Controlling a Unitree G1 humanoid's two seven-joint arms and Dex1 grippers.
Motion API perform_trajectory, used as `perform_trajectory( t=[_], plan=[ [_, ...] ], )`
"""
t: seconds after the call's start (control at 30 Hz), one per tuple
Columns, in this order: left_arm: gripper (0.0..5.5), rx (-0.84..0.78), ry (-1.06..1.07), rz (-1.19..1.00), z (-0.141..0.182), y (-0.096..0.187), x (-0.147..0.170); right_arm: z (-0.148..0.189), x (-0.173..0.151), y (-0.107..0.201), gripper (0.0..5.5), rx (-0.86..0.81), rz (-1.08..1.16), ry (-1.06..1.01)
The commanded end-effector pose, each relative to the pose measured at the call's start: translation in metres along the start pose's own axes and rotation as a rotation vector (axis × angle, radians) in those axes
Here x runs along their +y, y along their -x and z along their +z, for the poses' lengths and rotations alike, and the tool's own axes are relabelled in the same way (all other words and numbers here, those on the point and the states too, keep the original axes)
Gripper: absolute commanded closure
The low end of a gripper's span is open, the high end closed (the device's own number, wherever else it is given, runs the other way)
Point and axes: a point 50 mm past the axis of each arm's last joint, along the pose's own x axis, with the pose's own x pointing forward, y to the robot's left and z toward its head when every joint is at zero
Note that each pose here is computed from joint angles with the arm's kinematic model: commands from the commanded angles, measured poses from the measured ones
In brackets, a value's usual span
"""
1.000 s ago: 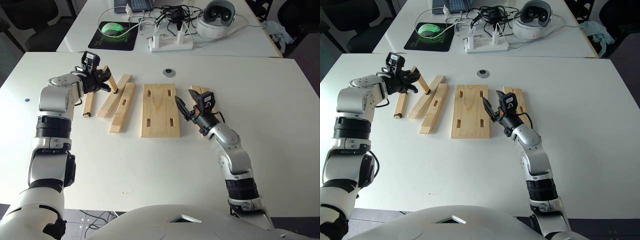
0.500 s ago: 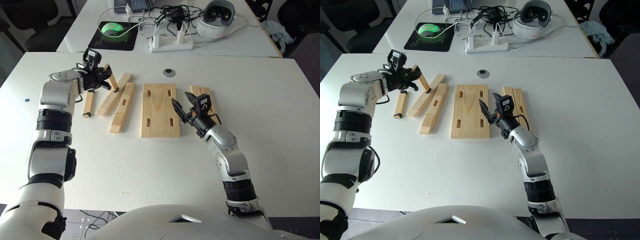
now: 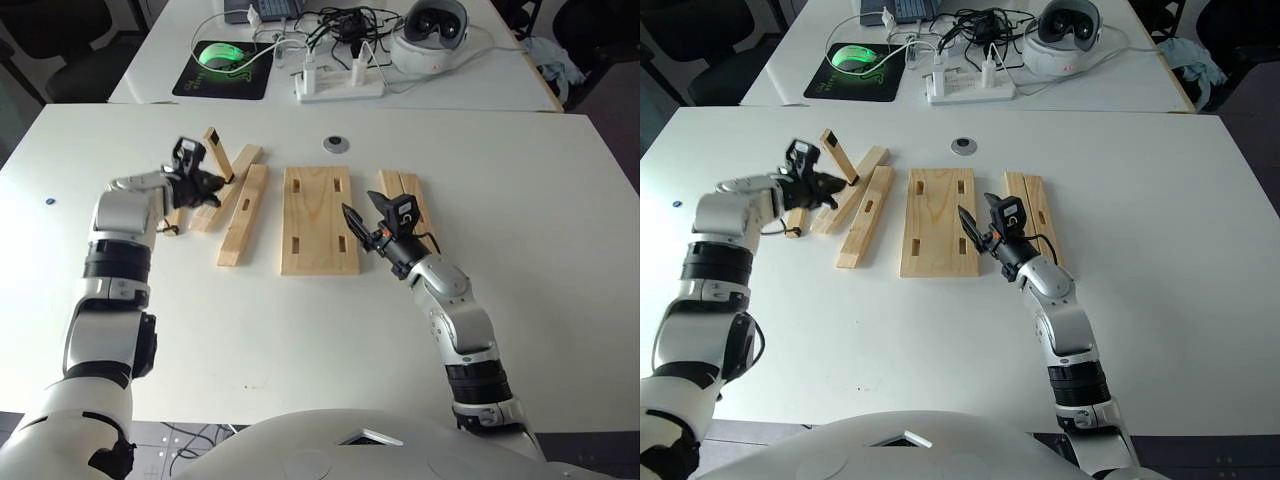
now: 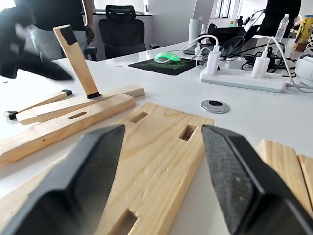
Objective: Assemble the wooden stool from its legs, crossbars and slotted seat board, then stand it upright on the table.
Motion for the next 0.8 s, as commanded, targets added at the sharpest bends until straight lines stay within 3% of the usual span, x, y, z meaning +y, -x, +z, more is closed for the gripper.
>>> perform_trajectory(
  t=[0.03,0.3,0.67,0.8],
  plan=[
    [3.70,-0.043,-0.025,0.017,0.011,0.004,0.002,-0.001,0.001,0.000,2.58,0.007,0.013,0.010],
    [2.60,0.038,-0.080,0.073,-0.012,0.010,0.014,-0.001,0.001,0.002,2.58,0.009,0.016,0.011],
    [1.06,0.044,-0.012,0.031,-0.024,0.008,0.003,0.001,-0.001,0.003,2.58,0.017,0.028,0.016],
    [0.77,0.069,-0.004,0.040,-0.030,0.008,0.003,0.003,0.000,0.002,2.58,0.017,0.037,0.020]
  ],
)
